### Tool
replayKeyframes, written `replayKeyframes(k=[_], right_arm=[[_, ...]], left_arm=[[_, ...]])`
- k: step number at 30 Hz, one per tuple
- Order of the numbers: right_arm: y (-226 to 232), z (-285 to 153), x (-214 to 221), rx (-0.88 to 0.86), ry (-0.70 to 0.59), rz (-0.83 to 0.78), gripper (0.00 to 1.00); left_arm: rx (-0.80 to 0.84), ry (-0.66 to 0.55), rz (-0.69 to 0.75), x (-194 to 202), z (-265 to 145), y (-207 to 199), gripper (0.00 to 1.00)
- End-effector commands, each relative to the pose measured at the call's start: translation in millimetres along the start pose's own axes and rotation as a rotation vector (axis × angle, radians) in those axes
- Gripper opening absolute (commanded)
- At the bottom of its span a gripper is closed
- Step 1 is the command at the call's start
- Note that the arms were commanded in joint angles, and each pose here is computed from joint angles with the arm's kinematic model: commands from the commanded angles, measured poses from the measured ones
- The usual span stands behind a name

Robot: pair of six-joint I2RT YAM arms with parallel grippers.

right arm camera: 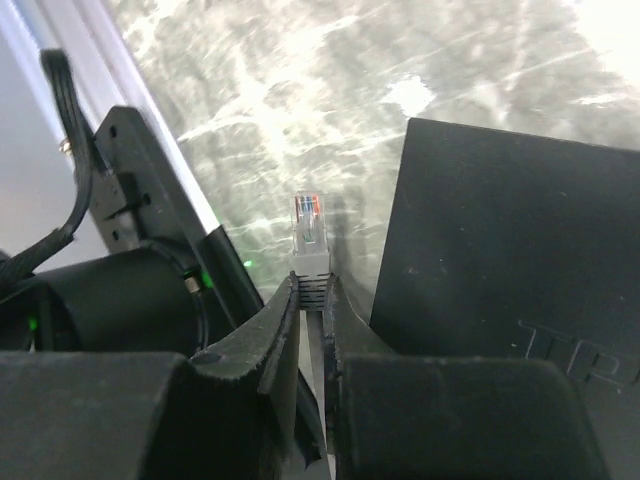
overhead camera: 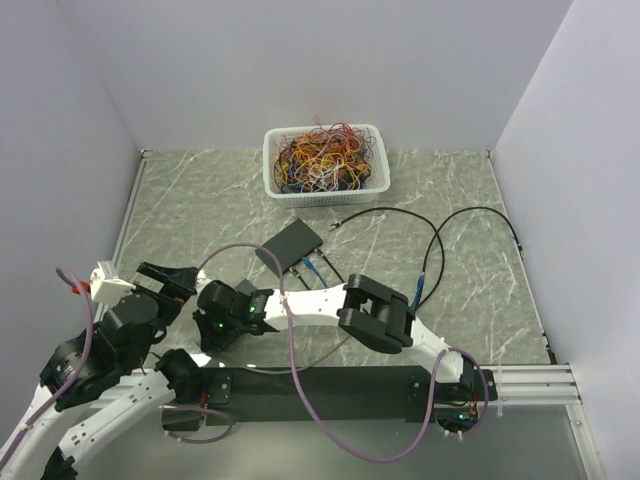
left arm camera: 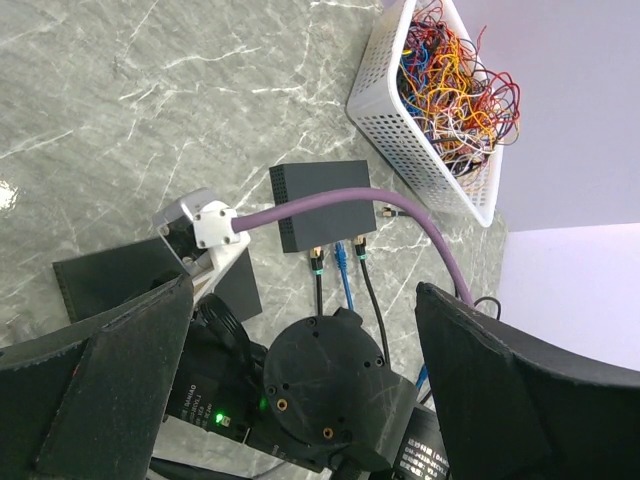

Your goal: Insert the plug into the switch port

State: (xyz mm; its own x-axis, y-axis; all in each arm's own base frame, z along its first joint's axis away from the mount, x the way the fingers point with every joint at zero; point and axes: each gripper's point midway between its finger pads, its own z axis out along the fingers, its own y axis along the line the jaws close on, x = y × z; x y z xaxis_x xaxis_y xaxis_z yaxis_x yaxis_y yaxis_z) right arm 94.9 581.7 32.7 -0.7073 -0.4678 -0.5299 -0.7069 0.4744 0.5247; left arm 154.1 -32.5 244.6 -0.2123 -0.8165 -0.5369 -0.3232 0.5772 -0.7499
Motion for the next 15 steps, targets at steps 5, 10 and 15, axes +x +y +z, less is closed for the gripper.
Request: replayKeyframes(k=[5, 10, 15], right_arm=[[-74.1, -13.6, 3.7, 0.186, -0.039, 0.100, 0.00], [-115.7, -49.0, 1.5, 0.261, -0.083, 0.126, 0.00], [-134.3, -77.3, 2.1, 0.318, -0.105, 0.101, 0.00]], left_arm=[[-0.003, -0.003, 0.037, 2.5, 5.1, -3.3, 0.99], [-0.013, 0.000, 0.038, 6.2, 9.1, -3.5, 0.99], [-0.009, 0.008, 0.047, 13.9, 16.1, -5.2, 0.99]])
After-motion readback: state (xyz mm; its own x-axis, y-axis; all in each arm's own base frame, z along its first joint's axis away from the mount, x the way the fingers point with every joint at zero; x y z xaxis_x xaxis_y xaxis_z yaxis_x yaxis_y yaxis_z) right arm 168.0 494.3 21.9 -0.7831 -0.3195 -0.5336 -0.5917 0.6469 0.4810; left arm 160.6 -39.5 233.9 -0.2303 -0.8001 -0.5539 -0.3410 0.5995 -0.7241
